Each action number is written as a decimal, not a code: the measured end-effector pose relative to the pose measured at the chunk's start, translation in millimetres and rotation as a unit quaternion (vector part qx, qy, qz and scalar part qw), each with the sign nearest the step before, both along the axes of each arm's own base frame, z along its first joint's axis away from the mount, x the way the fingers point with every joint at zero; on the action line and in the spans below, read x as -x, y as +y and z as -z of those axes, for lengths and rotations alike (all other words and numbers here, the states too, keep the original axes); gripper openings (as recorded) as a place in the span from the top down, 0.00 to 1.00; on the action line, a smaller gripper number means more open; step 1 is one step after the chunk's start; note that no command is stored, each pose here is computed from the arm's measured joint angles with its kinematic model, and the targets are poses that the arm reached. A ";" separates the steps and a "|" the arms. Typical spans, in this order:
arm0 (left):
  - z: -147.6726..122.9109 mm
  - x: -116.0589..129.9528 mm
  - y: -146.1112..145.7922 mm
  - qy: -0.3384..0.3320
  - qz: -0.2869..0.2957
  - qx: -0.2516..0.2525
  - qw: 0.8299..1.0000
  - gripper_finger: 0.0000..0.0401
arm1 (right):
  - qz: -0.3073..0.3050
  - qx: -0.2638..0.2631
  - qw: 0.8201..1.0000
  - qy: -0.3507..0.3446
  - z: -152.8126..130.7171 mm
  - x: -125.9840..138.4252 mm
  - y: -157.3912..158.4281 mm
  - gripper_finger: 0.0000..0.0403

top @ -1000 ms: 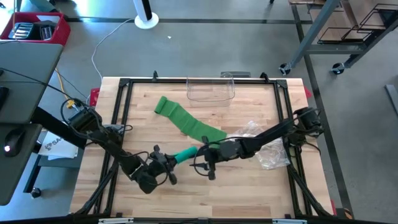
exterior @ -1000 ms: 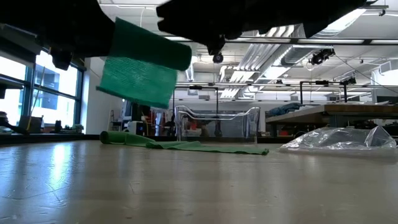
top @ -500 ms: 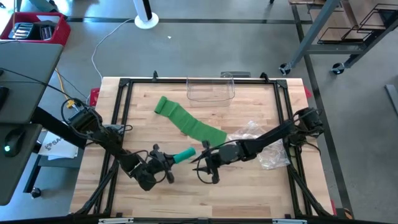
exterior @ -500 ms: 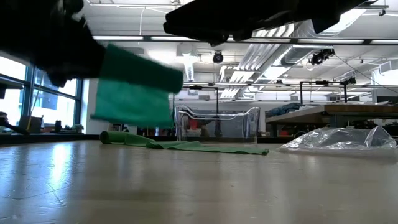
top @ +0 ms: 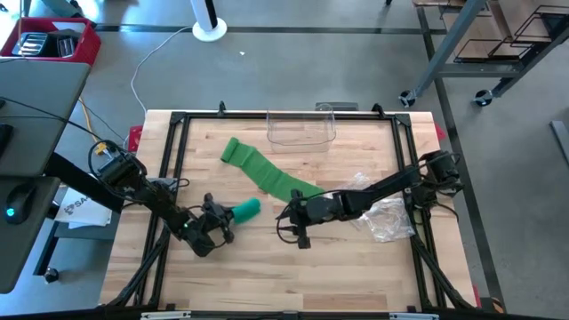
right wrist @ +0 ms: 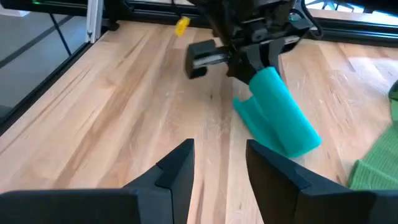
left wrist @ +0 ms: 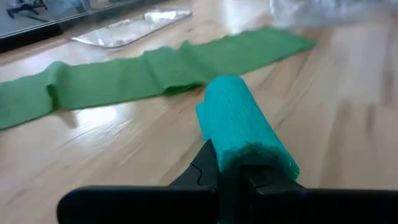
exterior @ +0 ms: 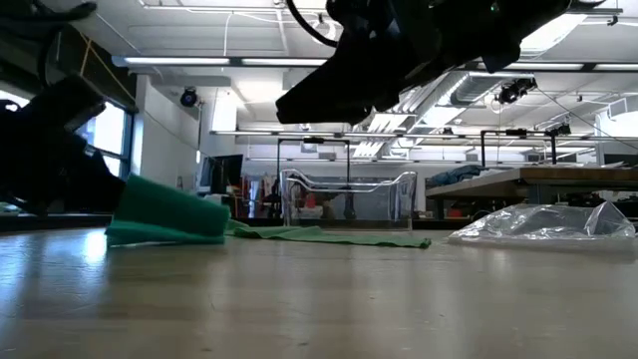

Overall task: Roll bandage
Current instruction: Roll the blue bandage

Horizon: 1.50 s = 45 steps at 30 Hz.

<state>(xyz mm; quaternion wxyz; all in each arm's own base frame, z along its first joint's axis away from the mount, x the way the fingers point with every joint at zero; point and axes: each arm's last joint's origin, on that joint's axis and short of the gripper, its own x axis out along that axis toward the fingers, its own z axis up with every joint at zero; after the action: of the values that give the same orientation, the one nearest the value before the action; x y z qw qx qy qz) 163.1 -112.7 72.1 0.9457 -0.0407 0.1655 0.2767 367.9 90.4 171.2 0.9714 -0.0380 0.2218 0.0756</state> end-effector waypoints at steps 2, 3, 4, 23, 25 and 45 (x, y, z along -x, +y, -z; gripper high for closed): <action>4.0 6.0 5.2 0.011 0.001 -0.010 1.000 0.99 | -0.001 0.000 1.000 0.001 0.2 0.1 0.0 0.66; 5.3 8.2 7.0 0.014 0.002 -0.013 1.000 0.98 | -0.001 -0.001 1.000 0.001 0.2 0.1 0.0 0.66; 6.3 9.9 8.5 0.018 0.003 -0.017 1.000 0.97 | -0.002 -0.001 1.000 0.001 0.1 0.1 0.1 0.66; 11.0 14.3 11.0 0.100 0.055 -0.072 0.991 0.57 | -0.015 -0.027 0.999 0.007 0.4 0.5 1.8 0.66; 10.5 13.7 10.6 0.104 0.057 -0.081 0.990 0.53 | -0.015 -0.026 0.999 0.011 1.0 0.8 1.8 0.66; -21.5 -37.3 -15.8 0.266 0.163 -0.237 0.920 0.44 | -0.001 -0.048 0.999 -0.016 11.0 -11.8 -18.4 0.66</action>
<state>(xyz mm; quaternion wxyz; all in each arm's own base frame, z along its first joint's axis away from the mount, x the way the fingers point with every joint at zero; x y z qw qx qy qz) 200.4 -128.5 93.6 0.8809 0.2869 0.3452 0.1502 379.7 72.0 160.3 0.9754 0.0077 0.2027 0.0862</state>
